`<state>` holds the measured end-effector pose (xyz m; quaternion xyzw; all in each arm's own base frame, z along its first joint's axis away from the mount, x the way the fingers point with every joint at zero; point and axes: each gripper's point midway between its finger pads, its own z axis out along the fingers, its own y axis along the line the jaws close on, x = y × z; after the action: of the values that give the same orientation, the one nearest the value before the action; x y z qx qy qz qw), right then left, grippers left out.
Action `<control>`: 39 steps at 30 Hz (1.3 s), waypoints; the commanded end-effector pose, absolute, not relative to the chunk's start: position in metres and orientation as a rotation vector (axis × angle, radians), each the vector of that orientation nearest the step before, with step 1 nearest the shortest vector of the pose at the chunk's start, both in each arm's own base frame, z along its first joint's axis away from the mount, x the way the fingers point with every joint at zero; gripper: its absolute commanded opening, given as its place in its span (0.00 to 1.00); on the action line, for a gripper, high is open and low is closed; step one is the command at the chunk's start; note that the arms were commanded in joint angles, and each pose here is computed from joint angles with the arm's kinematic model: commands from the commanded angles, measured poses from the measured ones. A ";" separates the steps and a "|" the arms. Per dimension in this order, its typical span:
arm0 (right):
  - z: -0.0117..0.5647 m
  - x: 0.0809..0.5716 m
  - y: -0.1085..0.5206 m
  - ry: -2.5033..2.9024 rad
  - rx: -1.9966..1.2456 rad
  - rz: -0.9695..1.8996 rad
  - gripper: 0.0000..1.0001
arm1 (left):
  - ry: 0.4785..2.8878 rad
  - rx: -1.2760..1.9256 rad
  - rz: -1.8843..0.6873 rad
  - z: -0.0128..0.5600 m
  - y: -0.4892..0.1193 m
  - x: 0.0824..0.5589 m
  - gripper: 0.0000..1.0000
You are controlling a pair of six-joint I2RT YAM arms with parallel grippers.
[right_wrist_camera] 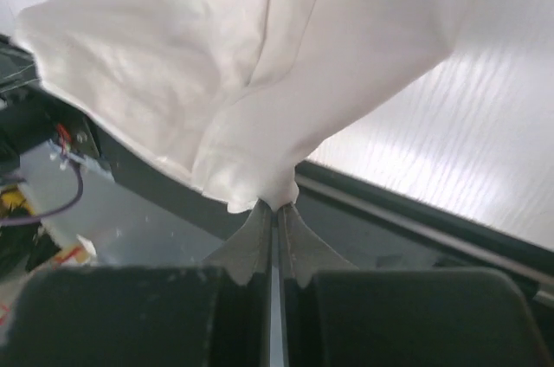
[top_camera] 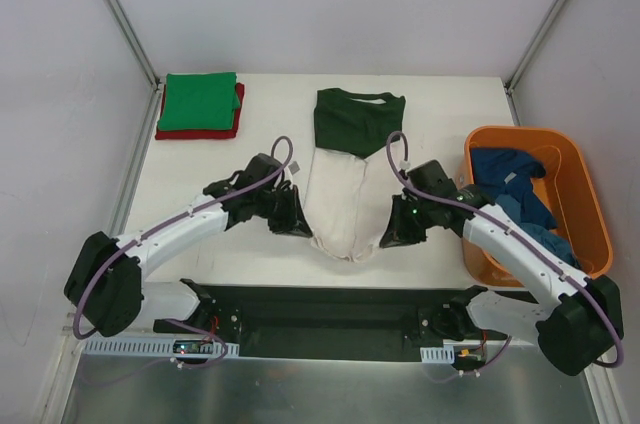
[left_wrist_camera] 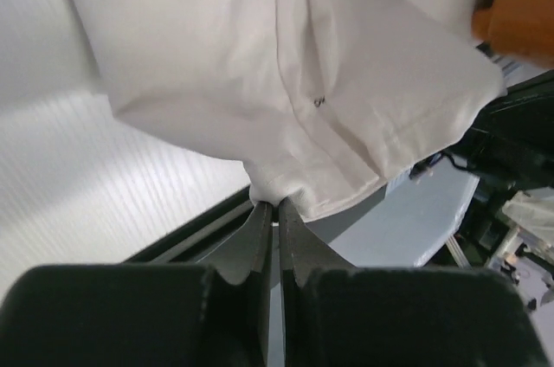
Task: Fold and stack the t-shirts
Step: Fold the folded rectangular tshirt in 1/3 of the way
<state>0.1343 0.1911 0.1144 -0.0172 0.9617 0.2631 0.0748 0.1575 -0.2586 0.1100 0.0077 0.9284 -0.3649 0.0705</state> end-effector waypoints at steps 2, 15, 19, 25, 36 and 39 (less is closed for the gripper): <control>0.134 0.194 0.172 2.735 -0.005 0.626 0.01 | 2.620 0.023 -0.944 0.140 -0.260 0.228 0.00; 0.154 0.299 0.150 2.631 0.085 0.531 0.01 | 2.520 0.004 -0.946 0.166 -0.273 0.350 0.00; 0.166 0.333 0.150 2.586 0.089 0.529 0.01 | 2.520 0.009 -0.961 0.161 -0.278 0.373 0.00; 0.154 0.359 0.148 2.609 0.114 0.543 0.01 | 2.511 0.006 -0.942 0.153 -0.276 0.403 0.00; 0.131 0.399 0.142 2.643 0.158 0.558 0.01 | 2.537 0.002 -0.958 0.123 -0.275 0.442 0.00; 0.121 0.405 0.143 2.663 0.171 0.570 0.01 | 2.535 0.039 -0.961 0.115 -0.274 0.452 0.00</control>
<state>0.3843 0.1397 0.1127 0.0700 0.9620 0.1862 0.1873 0.4347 -0.2757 0.1134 -0.0137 0.9203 -0.3357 0.2005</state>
